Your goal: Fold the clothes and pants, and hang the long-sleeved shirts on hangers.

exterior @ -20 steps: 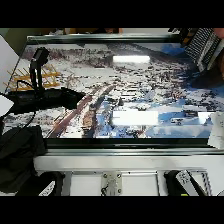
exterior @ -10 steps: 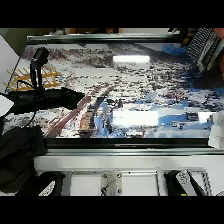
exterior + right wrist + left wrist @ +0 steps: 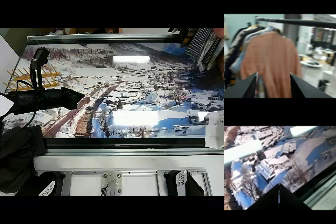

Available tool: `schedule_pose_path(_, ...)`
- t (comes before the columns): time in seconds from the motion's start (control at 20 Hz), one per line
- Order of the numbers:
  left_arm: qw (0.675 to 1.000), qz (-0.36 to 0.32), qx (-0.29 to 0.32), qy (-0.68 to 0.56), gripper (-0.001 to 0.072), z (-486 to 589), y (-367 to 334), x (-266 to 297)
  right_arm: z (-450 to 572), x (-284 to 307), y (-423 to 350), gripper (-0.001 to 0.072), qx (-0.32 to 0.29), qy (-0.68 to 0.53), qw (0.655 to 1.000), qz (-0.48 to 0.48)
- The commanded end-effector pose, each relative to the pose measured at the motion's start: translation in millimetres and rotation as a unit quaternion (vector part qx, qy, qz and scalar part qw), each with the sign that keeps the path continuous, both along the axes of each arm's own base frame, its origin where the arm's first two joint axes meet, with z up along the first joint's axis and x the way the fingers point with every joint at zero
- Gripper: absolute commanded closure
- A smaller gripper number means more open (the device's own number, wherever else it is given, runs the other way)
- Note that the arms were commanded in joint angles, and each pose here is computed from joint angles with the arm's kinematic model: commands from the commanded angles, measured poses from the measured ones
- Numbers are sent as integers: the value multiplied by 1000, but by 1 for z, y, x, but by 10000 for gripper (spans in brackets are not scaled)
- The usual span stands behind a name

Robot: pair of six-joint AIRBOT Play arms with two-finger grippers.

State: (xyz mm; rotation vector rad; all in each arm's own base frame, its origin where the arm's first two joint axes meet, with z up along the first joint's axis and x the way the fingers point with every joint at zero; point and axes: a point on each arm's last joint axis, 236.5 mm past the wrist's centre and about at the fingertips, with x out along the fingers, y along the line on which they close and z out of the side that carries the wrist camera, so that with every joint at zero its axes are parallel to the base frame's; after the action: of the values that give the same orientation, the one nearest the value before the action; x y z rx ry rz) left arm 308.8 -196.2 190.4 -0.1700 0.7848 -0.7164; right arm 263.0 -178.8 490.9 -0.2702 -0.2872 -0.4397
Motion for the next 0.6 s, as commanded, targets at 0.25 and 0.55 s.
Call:
schedule_pose_path(0.25,1000,-2,1,2,685,-1,0,-1,-129,49,242,264,75,203,848,483)
schedule_pose_path(0.55,1000,-5,3,7,685,-2,0,-3,-241,30,385,266,72,341,699,624)
